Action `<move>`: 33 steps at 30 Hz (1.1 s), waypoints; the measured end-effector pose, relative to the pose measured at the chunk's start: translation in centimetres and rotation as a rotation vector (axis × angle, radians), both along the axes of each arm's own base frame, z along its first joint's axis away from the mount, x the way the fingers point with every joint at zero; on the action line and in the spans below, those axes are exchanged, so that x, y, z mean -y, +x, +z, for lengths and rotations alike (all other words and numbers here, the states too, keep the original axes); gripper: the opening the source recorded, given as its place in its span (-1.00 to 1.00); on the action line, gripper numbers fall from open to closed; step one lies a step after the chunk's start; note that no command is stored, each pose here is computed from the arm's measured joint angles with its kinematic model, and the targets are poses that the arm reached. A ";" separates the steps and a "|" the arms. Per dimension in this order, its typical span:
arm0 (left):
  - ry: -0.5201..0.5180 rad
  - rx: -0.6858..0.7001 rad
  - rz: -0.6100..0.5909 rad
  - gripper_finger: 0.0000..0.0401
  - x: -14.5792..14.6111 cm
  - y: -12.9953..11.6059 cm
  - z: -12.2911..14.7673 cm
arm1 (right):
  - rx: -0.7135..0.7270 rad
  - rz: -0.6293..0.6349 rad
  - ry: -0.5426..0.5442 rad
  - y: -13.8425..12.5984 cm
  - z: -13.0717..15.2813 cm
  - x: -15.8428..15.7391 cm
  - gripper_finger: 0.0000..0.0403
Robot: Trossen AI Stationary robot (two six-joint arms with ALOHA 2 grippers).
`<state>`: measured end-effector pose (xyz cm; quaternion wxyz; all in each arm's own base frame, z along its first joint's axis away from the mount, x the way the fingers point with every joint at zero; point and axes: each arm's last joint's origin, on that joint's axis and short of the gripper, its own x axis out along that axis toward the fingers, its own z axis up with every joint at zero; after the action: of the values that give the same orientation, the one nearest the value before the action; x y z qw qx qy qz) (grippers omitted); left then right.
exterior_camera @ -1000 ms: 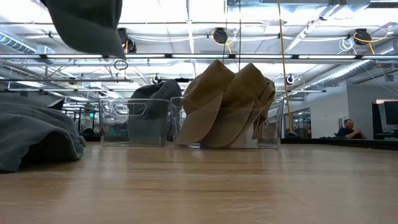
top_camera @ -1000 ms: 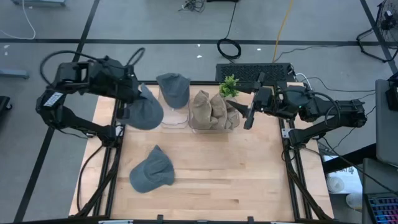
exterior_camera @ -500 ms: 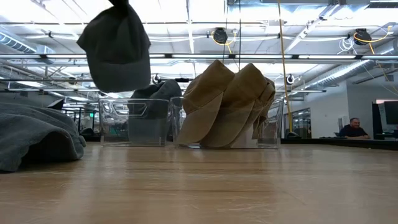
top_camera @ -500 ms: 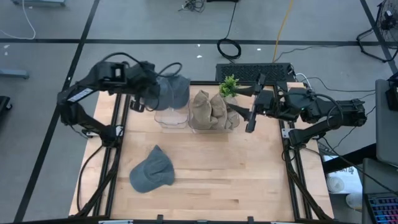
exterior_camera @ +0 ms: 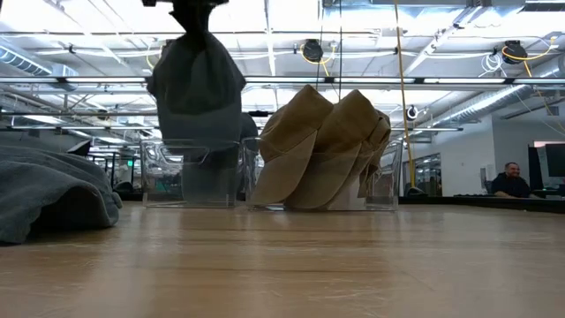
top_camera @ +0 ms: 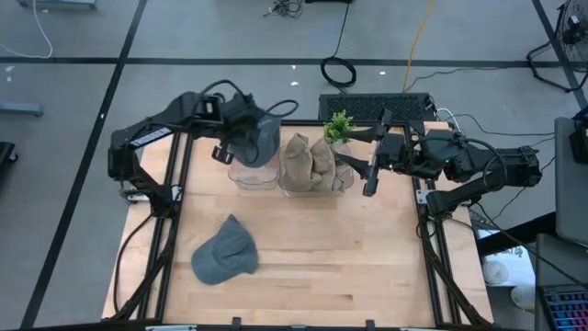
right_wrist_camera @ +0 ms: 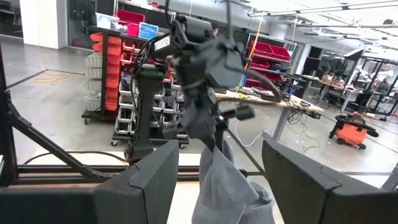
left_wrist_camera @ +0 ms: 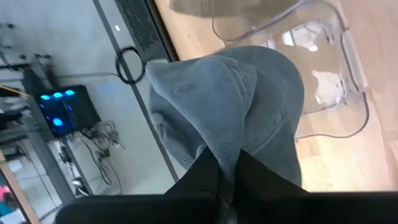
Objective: Pick & Place hat
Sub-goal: Put the top blue cap into the left transparent bin
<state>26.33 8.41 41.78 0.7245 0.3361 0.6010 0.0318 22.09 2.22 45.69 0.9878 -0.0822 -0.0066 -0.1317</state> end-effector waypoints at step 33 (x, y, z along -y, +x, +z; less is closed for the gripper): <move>-0.174 -0.034 0.115 -0.70 -6.2 5.6 -6.3 | 0.031 0.001 0.037 0.0 0.2 0.0 0.10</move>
<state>31.96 14.62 35.49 0.7376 0.2376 0.6319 0.0154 22.09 2.22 45.89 0.9891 -0.0619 -0.0196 -0.1325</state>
